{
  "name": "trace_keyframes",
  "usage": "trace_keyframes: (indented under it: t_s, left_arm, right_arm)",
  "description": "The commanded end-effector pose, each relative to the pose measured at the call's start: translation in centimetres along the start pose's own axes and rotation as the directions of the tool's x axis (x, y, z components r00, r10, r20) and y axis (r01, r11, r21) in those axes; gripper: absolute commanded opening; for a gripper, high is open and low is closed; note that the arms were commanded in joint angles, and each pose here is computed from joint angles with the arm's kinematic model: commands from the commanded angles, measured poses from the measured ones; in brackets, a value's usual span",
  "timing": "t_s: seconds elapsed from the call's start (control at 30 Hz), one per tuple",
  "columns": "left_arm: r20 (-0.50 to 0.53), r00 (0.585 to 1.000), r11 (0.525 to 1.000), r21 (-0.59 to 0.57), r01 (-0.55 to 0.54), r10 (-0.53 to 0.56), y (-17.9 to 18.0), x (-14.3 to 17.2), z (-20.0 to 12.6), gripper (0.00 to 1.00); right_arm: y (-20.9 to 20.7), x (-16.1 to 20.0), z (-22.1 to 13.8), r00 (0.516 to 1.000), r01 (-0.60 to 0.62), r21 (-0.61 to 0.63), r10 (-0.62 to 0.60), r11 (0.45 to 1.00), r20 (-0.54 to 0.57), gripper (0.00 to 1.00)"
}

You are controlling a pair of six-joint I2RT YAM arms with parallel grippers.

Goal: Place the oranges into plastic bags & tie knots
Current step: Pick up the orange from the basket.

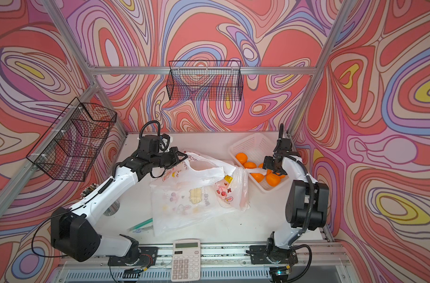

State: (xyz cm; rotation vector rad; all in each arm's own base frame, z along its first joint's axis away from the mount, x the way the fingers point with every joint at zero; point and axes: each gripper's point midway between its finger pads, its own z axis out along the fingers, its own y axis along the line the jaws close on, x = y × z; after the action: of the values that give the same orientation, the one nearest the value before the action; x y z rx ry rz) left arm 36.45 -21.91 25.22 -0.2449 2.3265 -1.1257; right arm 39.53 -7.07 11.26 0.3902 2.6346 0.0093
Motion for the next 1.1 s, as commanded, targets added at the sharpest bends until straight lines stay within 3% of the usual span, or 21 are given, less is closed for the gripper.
trace_keyframes:
  t_s: [0.0, 0.4, 0.83, 1.07]
  left_arm:
    - [0.009, 1.000, 1.000, -0.009, -0.008, 0.008, 0.4, 0.0, -0.3, 0.00]
    - [0.010, 1.000, 1.000, -0.011, -0.007, 0.007, 0.5, -0.1, -0.2, 0.00]
    - [0.008, 1.000, 1.000, -0.017, -0.003, 0.003, 0.7, -0.2, -0.1, 0.00]
    - [0.012, 1.000, 1.000, -0.024, -0.013, 0.013, 0.6, -0.5, -0.2, 0.00]
  right_arm:
    - [-1.1, 0.3, -1.1, 1.000, 0.013, 0.033, -0.013, 0.999, -0.010, 0.84]
    - [-1.7, 4.1, 0.3, 0.992, 0.047, 0.043, -0.041, 0.998, -0.123, 0.81]
    - [-0.2, 1.0, 2.0, 0.980, 0.174, 0.088, -0.163, 0.981, -0.118, 0.88]
    - [2.1, -0.5, 5.0, 0.973, 0.196, 0.049, -0.188, 0.979, -0.130, 0.87]
